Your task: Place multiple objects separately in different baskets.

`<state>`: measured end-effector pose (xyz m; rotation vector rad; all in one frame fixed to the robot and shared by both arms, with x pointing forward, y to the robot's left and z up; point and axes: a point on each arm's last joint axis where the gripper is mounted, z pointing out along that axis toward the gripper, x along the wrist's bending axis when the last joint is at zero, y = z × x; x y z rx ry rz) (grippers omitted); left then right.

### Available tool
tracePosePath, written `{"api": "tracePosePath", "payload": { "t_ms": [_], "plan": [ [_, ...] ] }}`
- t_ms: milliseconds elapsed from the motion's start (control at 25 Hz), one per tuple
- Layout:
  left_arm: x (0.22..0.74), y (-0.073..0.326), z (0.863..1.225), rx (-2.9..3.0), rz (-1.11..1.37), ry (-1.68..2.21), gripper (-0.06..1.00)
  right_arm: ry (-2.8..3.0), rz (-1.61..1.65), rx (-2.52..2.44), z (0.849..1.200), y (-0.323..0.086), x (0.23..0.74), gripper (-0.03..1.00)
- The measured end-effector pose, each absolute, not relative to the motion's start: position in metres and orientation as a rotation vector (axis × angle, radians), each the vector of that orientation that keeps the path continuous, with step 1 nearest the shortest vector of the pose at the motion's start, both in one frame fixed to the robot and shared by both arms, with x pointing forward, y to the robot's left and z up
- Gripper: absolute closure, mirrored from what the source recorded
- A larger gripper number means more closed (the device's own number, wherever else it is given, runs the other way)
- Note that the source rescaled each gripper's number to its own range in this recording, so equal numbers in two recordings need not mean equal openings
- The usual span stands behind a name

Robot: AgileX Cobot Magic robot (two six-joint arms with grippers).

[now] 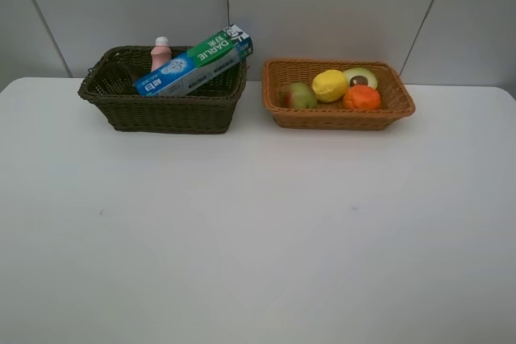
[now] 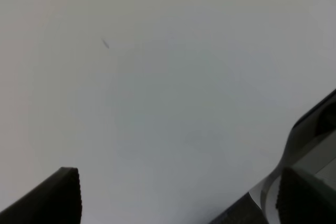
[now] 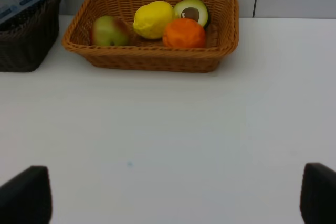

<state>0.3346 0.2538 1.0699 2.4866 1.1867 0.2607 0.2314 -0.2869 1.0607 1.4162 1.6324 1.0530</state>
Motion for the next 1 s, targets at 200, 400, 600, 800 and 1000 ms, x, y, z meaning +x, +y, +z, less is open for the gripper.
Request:
{"api": "tracePosePath", "payload": {
  "t_ms": [200,400,600,800,1000],
  "plan": [
    [0.324,0.258,1.06,2.484,0.263,1.187,-0.04,1.632,1.052,1.416,1.061,-0.287,0.231,-0.03],
    [0.31,0.263,1.045,2.462,0.287,1.18,-0.04,1.632,1.052,1.416,1.061,-0.287,0.231,-0.03],
    [0.301,0.267,1.028,2.354,0.385,1.171,-0.04,1.632,1.052,1.416,1.061,-0.287,0.231,-0.03],
    [0.292,0.271,1.025,2.218,0.413,1.257,-0.04,1.632,1.053,1.416,1.061,-0.287,0.231,-0.03],
    [0.282,0.278,1.029,2.022,0.448,1.435,-0.04,1.632,1.053,1.416,1.061,-0.287,0.231,-0.03]
  ]
}}
